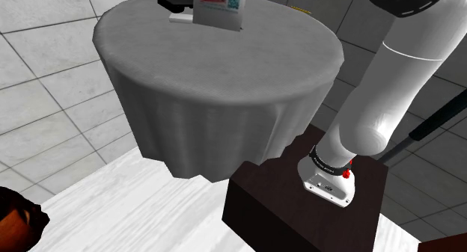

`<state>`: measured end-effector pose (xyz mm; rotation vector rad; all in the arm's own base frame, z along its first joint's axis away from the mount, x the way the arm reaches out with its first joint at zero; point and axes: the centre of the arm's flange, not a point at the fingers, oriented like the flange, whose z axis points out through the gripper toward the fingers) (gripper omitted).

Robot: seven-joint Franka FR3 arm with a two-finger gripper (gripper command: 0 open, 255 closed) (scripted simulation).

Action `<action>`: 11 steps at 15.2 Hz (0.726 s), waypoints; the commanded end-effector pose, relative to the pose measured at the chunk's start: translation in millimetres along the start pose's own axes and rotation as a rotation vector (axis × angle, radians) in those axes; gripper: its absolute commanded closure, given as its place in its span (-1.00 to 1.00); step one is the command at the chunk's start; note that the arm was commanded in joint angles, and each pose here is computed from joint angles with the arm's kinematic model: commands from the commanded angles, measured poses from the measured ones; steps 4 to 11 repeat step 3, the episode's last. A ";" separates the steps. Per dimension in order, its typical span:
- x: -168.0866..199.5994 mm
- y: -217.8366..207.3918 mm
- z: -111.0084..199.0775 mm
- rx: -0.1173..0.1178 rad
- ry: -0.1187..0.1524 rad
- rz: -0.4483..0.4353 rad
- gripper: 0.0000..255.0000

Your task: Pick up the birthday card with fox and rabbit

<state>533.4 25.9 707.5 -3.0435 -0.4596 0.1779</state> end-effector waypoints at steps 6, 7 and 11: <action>-0.4 -1.1 -11.6 0.000 0.000 0.000 1.00; -0.4 -1.1 -11.6 0.000 0.000 0.000 1.00; -0.4 -1.1 -11.6 0.000 0.000 0.000 1.00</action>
